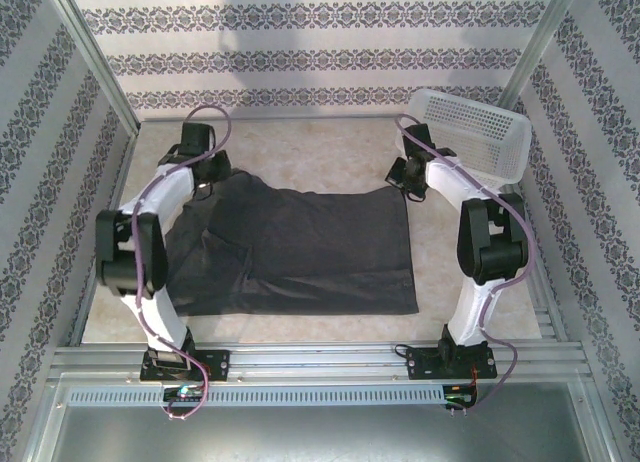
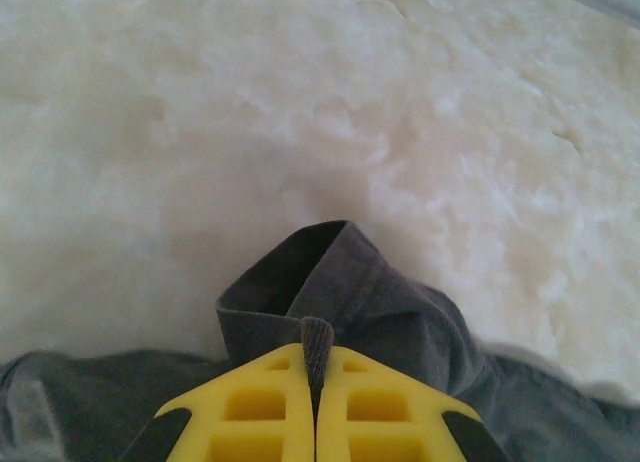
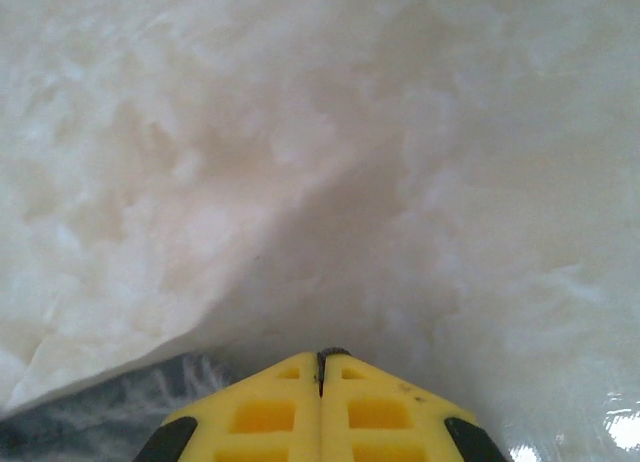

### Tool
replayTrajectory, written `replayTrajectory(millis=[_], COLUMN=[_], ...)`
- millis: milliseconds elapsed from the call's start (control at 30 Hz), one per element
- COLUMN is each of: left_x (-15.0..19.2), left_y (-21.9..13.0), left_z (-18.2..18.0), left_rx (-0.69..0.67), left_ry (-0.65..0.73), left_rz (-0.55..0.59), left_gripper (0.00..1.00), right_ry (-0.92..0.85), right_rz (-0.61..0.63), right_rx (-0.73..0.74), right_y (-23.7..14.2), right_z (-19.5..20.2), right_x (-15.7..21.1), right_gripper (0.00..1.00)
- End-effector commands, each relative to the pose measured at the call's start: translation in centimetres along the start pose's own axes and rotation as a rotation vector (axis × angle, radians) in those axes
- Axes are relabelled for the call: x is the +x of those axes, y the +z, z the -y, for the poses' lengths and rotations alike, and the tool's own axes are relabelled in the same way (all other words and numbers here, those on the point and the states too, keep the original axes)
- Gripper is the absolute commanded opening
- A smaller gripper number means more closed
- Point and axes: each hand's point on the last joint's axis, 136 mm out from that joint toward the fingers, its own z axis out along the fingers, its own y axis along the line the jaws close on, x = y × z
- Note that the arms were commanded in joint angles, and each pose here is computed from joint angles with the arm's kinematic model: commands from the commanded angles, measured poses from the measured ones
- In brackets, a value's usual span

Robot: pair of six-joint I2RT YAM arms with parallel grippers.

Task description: Fold and stack the t-shirts

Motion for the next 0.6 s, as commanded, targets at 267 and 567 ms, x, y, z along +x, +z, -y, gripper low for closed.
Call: replayTrajectory(millis=[267, 567], left_x=[4.2, 11.5], left_y=[-11.0, -16.8], left_z=[-3.4, -9.5], left_rx=[-0.041, -0.239], left_ry=[-0.042, -0.235], left_rz=[0.132, 0.160], left_gripper=[0.00, 0.00], right_ry=[-0.134, -0.104], right_rz=[0.007, -0.125], right_rx=[-0.055, -0.010], right_y=[-4.3, -5.9], right_z=[0.9, 4.6], right_x=[3.8, 9.6], right_gripper=[0.00, 0.00])
